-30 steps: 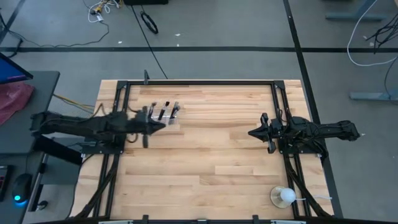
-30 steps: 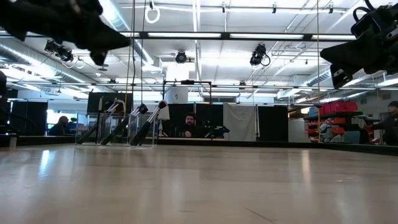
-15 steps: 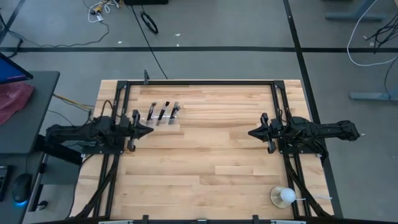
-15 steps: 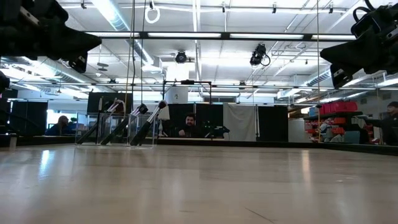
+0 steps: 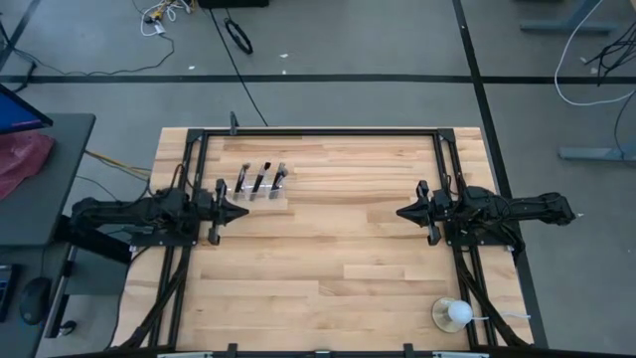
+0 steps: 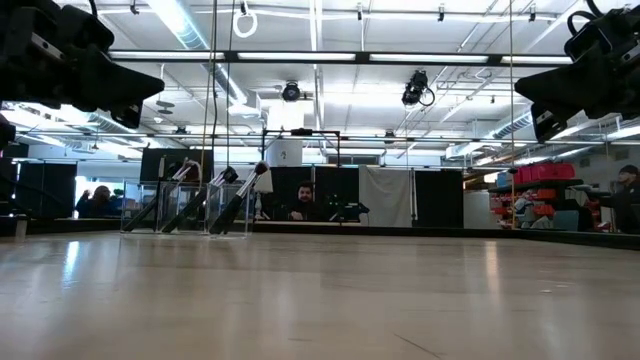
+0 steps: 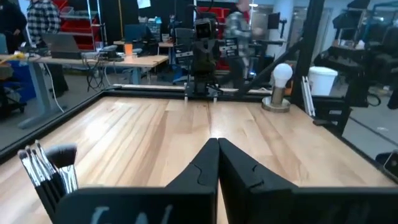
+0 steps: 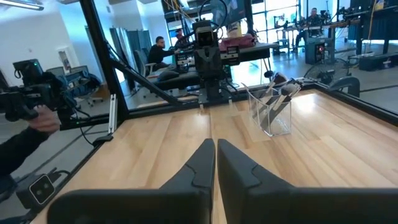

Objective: Put items in baskets/containers
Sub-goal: Return to Home Position

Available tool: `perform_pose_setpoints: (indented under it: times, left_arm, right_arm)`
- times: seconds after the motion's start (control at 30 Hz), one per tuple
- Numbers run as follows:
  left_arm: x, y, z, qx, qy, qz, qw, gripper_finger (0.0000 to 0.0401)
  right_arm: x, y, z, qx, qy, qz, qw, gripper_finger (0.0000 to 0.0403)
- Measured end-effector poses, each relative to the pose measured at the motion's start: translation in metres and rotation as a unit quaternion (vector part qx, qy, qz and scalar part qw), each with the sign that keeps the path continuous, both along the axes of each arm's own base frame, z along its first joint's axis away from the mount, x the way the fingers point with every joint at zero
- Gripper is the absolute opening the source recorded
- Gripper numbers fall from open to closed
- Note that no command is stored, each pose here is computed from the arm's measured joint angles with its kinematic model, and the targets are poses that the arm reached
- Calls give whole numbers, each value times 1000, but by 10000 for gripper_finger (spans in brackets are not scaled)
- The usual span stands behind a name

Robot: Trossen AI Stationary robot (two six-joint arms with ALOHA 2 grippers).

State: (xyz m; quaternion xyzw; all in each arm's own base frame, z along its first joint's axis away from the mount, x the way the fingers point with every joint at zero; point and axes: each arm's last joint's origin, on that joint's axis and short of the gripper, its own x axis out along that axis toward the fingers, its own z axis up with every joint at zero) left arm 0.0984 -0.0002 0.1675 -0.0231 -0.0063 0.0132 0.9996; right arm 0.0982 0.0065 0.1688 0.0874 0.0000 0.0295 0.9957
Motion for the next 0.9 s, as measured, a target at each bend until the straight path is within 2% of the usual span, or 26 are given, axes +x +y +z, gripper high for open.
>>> perform_pose_setpoints:
  times: [0.37,0.73,0.9]
  left_arm:
    - [1,0,0,-116,-8,2,993,19]
    - [1,0,1,-119,-11,1,993,21]
    - [1,0,1,-119,-12,1,993,21]
  right_arm:
    - [0,0,0,0,0,0,1000,23]
    - [0,0,0,0,0,1,1000,23]
    - [-2,0,4,1,-22,4,1000,23]
